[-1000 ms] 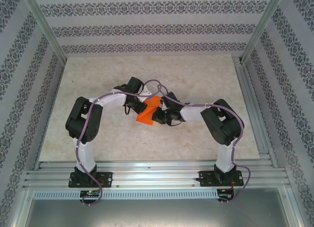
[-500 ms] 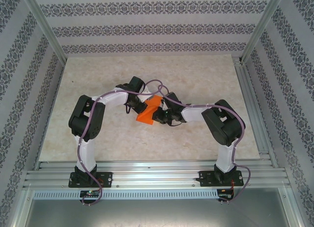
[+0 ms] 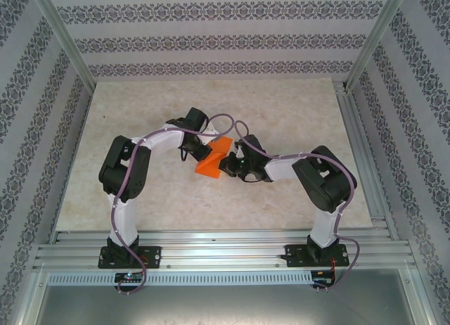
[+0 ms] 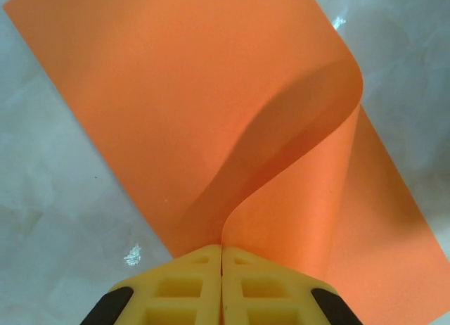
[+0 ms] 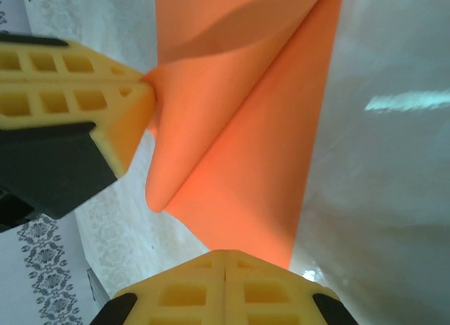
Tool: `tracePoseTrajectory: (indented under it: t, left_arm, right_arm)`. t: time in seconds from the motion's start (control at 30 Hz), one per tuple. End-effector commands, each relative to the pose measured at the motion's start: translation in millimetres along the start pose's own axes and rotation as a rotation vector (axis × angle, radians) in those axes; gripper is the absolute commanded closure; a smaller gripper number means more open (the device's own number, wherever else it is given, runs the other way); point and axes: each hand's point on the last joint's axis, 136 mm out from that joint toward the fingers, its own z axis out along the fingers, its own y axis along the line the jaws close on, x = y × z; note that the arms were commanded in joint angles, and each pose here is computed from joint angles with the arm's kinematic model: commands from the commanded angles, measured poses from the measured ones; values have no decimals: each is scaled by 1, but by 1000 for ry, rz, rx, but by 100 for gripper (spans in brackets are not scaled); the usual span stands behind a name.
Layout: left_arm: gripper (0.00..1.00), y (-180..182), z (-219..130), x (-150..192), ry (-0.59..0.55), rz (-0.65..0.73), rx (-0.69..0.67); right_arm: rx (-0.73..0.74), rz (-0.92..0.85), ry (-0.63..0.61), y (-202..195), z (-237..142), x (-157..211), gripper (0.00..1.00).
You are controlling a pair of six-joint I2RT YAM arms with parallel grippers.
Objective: Fold a paper plane with a square sheet of paper (fold left side to right side)
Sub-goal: Fold the triangle a second time at the center of the table.
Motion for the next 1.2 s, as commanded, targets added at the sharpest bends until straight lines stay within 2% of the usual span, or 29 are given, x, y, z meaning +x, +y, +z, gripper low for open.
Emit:
tracePoseTrajectory:
  t: [0.0, 0.4, 0.53, 0.67, 0.8, 1.03, 1.17]
  left_arm:
    - [92, 3, -1, -6, 0, 27, 17]
    - [92, 6, 6, -5, 35, 40, 22]
    - [92, 6, 7, -3, 44, 39, 22]
    - [92, 4, 7, -4, 39, 40, 32]
    - [92, 2, 5, -6, 29, 42, 42]
    - [92, -5, -2, -15, -16, 48, 76]
    - [92, -6, -3, -16, -22, 54, 83]
  right_arm:
    - [-67, 28, -6, 10, 9, 3, 95]
    - [109, 25, 22, -26, 13, 14, 94]
    - [37, 7, 1, -13, 9, 8, 94]
    - [-36, -3, -51, 0, -8, -13, 93]
    - [-41, -7, -91, 2, -23, -32, 92]
    - [-53, -43, -175, -2, -50, -75, 82]
    - [-102, -15, -168, 4, -51, -77, 81]
